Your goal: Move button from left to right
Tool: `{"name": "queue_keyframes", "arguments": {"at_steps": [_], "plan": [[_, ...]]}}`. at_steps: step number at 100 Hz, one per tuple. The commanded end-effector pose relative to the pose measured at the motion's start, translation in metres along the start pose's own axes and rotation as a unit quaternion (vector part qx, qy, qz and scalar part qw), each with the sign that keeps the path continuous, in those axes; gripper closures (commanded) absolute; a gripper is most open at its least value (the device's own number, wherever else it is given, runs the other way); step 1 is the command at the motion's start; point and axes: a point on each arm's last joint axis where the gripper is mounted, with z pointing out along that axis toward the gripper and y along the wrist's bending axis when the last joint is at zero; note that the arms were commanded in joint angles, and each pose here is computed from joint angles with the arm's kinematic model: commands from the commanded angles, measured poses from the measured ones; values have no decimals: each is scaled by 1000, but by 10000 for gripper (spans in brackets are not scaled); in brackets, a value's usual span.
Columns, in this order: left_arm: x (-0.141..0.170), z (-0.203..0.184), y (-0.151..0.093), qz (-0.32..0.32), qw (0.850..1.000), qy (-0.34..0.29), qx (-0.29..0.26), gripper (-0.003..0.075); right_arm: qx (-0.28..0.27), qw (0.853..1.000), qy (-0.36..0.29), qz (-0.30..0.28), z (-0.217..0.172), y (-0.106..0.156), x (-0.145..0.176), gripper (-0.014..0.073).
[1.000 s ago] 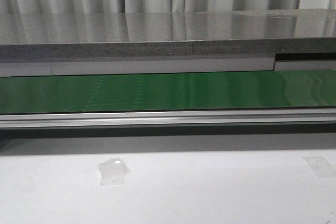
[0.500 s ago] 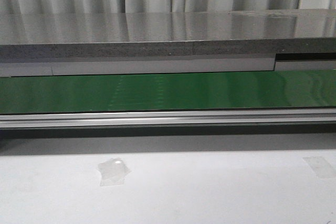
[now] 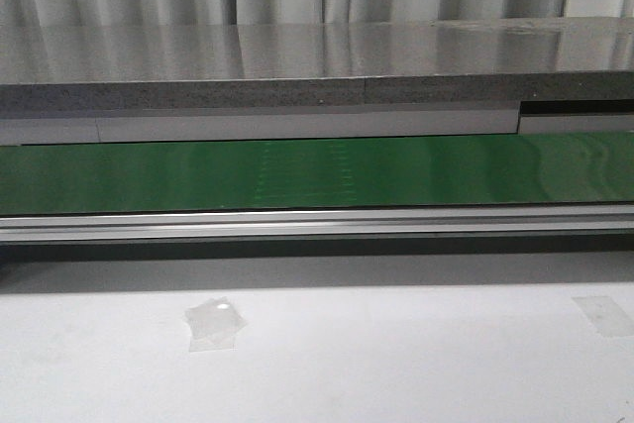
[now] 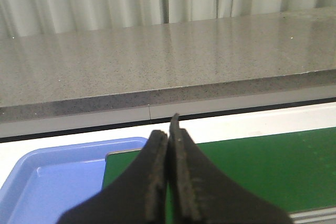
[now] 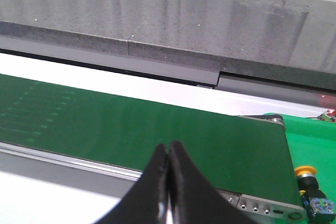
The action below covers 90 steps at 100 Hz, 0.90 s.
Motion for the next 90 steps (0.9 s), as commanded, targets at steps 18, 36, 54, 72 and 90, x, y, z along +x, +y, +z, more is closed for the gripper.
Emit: {"name": "queue_keyframes", "arguments": {"at_steps": [18, 36, 54, 72, 90], "plan": [[-14, 0, 3, -10, 999, -38, -16, 740, 8, 999, -49, 5, -2, -2, -15, 663], [-14, 0, 3, -10, 999, -38, -16, 740, 8, 999, -49, 5, -2, -2, -15, 663], [-14, 0, 3, -10, 999, -38, -16, 740, 8, 999, -50, 5, -2, -2, -15, 663], [-14, 0, 3, -10, 999, -38, -16, 740, 14, 998, -61, 22, 1, -3, -8, 663], [-14, 0, 3, -10, 999, -38, -16, 740, 30, 992, -109, 56, 2, -4, 14, 663]]}}
